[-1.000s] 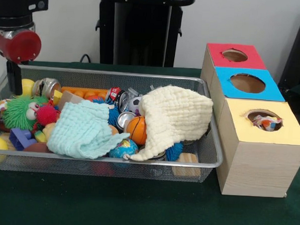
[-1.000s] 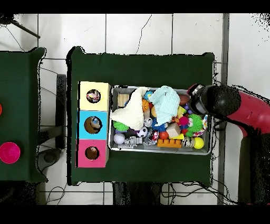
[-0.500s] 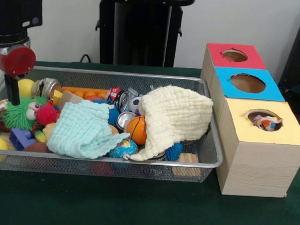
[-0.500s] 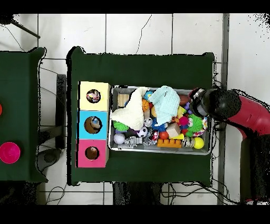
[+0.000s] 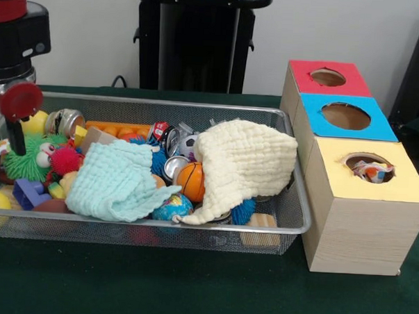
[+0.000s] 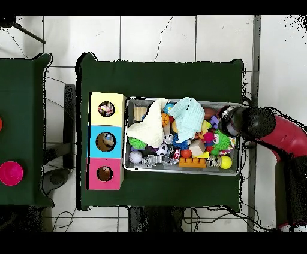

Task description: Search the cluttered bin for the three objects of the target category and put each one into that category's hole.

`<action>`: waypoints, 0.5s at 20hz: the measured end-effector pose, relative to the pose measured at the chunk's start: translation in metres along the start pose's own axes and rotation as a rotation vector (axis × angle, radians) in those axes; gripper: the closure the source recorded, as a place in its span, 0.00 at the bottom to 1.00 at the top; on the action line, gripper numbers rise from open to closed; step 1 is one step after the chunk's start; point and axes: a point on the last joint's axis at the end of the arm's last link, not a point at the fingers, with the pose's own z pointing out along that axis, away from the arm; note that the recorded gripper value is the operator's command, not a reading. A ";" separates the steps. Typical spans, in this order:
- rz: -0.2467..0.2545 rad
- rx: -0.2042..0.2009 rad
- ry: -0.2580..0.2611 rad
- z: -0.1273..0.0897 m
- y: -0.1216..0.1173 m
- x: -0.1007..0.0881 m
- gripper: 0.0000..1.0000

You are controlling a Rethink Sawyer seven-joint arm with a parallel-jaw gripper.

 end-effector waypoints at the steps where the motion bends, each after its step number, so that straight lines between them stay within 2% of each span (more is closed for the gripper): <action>1: 0.001 0.000 0.002 0.001 -0.001 0.000 1.00; 4: 0.011 -0.004 0.002 0.010 -0.007 0.000 1.00; 10: 0.016 -0.023 -0.028 0.024 -0.008 -0.002 1.00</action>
